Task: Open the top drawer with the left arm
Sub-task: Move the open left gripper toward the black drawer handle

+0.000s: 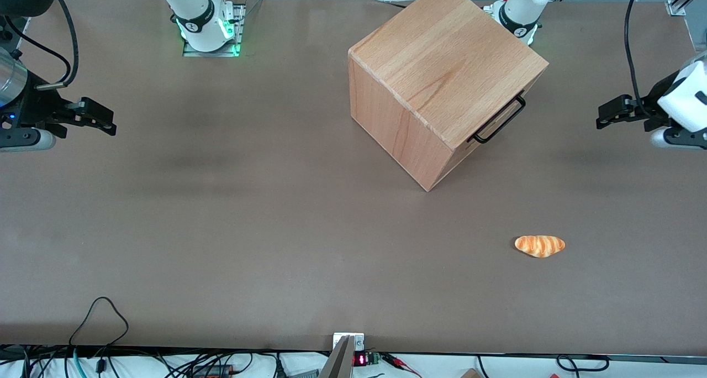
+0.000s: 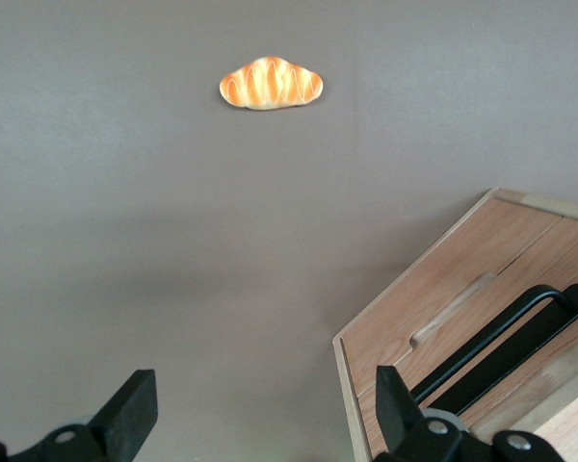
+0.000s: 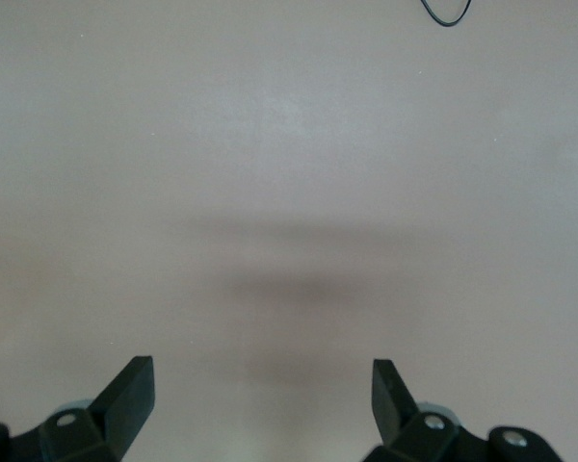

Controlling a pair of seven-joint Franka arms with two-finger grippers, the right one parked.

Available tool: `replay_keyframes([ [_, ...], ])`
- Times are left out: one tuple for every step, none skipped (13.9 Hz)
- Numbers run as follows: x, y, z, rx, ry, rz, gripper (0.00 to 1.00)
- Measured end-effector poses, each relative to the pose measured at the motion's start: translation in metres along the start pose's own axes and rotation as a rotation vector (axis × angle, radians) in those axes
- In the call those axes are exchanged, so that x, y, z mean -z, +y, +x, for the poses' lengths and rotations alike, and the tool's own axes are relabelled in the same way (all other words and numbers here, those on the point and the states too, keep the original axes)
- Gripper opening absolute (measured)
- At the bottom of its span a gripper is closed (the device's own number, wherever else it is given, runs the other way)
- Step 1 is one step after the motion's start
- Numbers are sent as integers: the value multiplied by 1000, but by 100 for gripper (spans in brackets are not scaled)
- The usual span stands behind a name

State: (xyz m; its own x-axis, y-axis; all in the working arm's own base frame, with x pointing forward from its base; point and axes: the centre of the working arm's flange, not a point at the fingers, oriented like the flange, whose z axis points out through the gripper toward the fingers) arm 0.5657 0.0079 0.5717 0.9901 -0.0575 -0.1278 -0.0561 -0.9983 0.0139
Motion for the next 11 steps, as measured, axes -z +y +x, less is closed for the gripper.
replay_keyframes([
  [-5, 1, 1, -8, -9, -10, 100],
  [-10, 3, 2, -12, -18, -21, 100],
  [-17, 5, 3, -20, -27, -37, 100],
  [-25, 8, 5, -34, -28, -48, 100],
  [-33, 12, 7, -59, -29, -52, 100],
  [-41, 17, 9, -94, -31, -53, 100],
  [-48, 23, 10, -132, -33, -54, 100],
  [-57, 30, 11, -169, -35, -56, 100],
  [-65, 36, 12, -199, -35, -65, 100],
  [-75, 41, 13, -226, -39, -82, 100],
  [-85, 43, 12, -257, -48, -99, 100],
])
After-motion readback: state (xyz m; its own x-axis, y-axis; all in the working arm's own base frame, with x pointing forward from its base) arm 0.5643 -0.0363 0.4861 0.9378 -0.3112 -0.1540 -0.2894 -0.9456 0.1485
